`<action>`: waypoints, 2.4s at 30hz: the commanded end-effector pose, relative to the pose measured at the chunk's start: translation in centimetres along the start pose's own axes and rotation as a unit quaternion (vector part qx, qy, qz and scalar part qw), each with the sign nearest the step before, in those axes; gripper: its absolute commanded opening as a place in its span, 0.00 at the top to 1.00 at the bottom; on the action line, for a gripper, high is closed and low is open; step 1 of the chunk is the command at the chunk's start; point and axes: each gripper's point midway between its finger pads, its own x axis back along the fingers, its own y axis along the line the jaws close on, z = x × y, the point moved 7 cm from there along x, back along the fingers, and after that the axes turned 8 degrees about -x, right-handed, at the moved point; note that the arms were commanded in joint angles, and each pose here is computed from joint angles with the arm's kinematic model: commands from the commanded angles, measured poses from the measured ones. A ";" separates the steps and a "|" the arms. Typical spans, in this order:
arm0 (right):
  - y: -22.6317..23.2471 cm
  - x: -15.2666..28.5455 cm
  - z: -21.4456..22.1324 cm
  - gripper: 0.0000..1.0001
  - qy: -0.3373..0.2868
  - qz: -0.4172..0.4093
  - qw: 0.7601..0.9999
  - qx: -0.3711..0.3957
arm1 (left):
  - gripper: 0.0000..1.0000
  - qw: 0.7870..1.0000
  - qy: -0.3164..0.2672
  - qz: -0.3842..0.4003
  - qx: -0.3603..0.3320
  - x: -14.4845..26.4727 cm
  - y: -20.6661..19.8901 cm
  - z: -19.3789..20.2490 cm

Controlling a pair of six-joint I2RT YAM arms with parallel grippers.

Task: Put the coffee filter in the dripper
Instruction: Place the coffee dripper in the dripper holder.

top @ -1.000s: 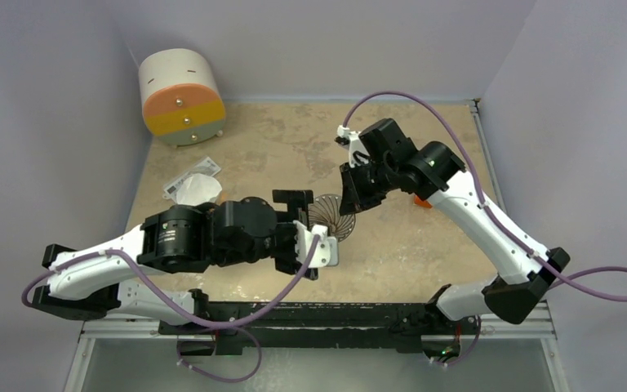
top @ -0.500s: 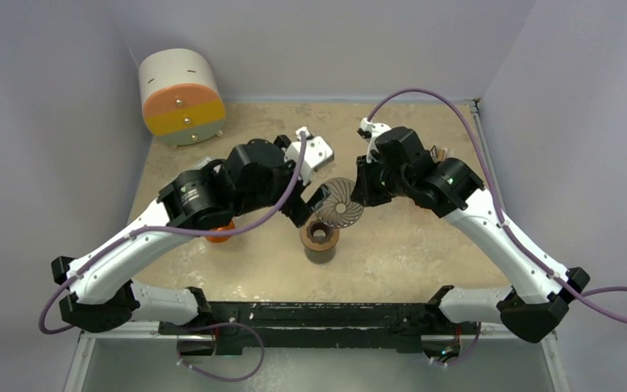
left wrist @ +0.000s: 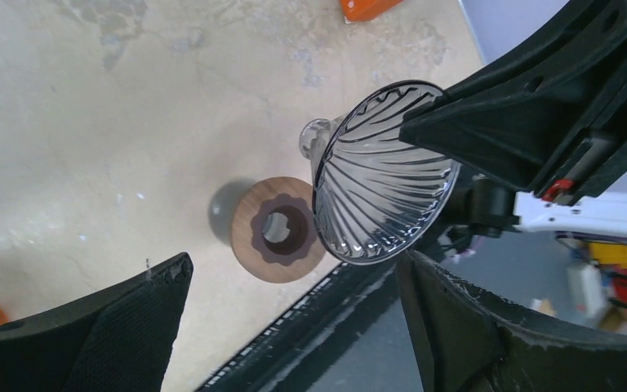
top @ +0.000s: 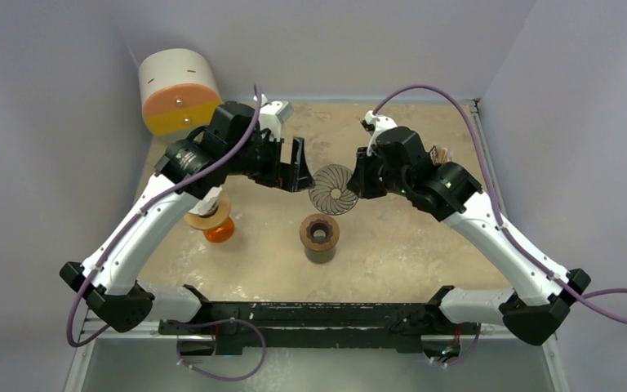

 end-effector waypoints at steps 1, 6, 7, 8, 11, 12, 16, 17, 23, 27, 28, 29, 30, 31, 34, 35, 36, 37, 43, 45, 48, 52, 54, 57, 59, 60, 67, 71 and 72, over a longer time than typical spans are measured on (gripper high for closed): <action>2.0 -0.1 -0.8 1.00 -0.021 -0.045 0.999 -0.023 | 0.07 0.992 0.038 0.065 0.100 0.3 -0.5 0.5; 3.5 -0.2 -0.5 1.00 -0.015 -0.061 0.997 -0.033 | 0.09 0.985 0.049 0.076 0.145 0.0 -0.7 1.4; 3.7 -0.2 -0.4 1.00 -0.015 -0.061 0.997 -0.036 | 0.11 0.984 0.048 0.077 0.151 0.1 -0.8 1.5; 3.9 -0.2 -0.3 1.00 -0.014 -0.061 0.997 -0.040 | 0.13 0.984 0.048 0.077 0.156 0.1 -0.8 1.7; 4.4 -0.4 0.1 1.00 -0.013 -0.058 0.997 -0.055 | 0.17 0.982 0.056 0.066 0.170 0.1 -0.5 2.4; 4.6 -0.4 0.3 1.00 -0.015 -0.057 0.996 -0.061 | 0.19 0.982 0.057 0.059 0.172 0.0 -0.4 2.7; 4.9 -0.6 0.9 1.00 -0.018 -0.047 0.995 -0.086 | 0.30 0.980 0.060 0.034 0.184 0.0 0.2 3.7; 4.9 -0.7 1.0 1.00 -0.018 -0.046 0.995 -0.092 | 0.32 0.980 0.059 0.029 0.187 0.0 0.3 3.9; 5.0 -0.7 1.6 1.00 -0.028 -0.036 0.992 -0.116 | 0.53 0.979 0.050 0.027 0.198 0.4 0.3 4.2; 4.9 -0.7 2.0 1.00 -0.024 -0.029 0.992 -0.120 | 0.65 0.978 0.048 0.028 0.200 0.6 0.2 4.3; 4.9 -0.7 2.1 1.00 -0.023 -0.029 0.992 -0.120 | 0.69 0.978 0.050 0.030 0.199 0.6 0.1 4.4; 4.9 -0.6 2.1 1.00 -0.023 -0.029 0.992 -0.122 | 0.71 0.978 0.051 0.030 0.200 0.5 0.1 4.4; 4.9 -0.6 2.2 1.00 -0.024 -0.030 0.992 -0.123 | 0.73 0.978 0.051 0.029 0.200 0.5 0.1 4.5; 4.9 -0.6 2.2 1.00 -0.024 -0.029 0.991 -0.125 | 0.75 0.978 0.052 0.027 0.200 0.4 0.1 4.6; 4.9 -0.4 2.3 1.00 -0.025 -0.033 0.991 -0.129 | 0.80 0.978 0.056 0.025 0.200 0.1 0.1 4.8; 4.9 -0.4 2.4 1.00 -0.023 -0.033 0.991 -0.130 | 0.82 0.978 0.056 0.023 0.199 0.0 0.1 4.8; 4.9 -0.3 2.5 1.00 -0.022 -0.034 0.991 -0.130 | 0.85 0.978 0.056 0.021 0.199 -0.1 0.1 4.8; 4.9 -0.3 2.6 1.00 -0.020 -0.034 0.991 -0.131 | 0.87 0.978 0.055 0.021 0.198 -0.1 0.0 4.8; 4.7 -0.3 3.4 1.00 -0.013 -0.035 0.990 -0.139 | 1.00 0.979 0.062 0.024 0.193 -0.7 -0.3 4.9; 4.6 -0.2 3.6 1.00 -0.008 -0.038 0.989 -0.142 | 1.00 0.979 0.068 0.026 0.190 -0.9 -0.5 5.0; 4.3 -0.2 4.2 1.00 0.002 -0.033 0.989 -0.144 | 1.00 0.979 0.075 0.025 0.188 -1.0 -0.7 5.4; 3.8 -0.1 4.8 1.00 0.014 -0.020 0.989 -0.143 | 1.00 0.977 0.089 0.024 0.190 -1.4 -0.7 6.0; 3.4 -0.1 5.2 1.00 0.020 -0.014 0.989 -0.145 | 1.00 0.976 0.100 0.026 0.192 -1.7 -0.8 6.4; 2.9 -0.2 5.9 1.00 0.025 -0.006 0.988 -0.149 | 1.00 0.974 0.112 0.030 0.196 -2.3 -1.0 7.0; 2.6 -0.3 6.3 1.00 0.028 0.000 0.988 -0.153 | 1.00 0.973 0.119 0.031 0.198 -2.8 -1.1 7.3; 2.4 -0.4 6.5 1.00 0.030 0.003 0.987 -0.155 | 1.00 0.972 0.122 0.031 0.198 -3.0 -1.1 7.4; 1.8 -1.2 7.5 1.00 0.040 0.017 0.985 -0.165 | 1.00 0.970 0.141 0.018 0.199 -4.1 -0.6 8.4; 1.7 -1.5 7.8 1.00 0.045 0.021 0.984 -0.171 | 1.00 0.969 0.146 0.011 0.200 -4.4 -0.3 8.8; 1.7 -1.5 7.9 1.00 0.049 0.021 0.984 -0.173 | 1.00 0.969 0.147 0.007 0.199 -4.5 -0.2 8.9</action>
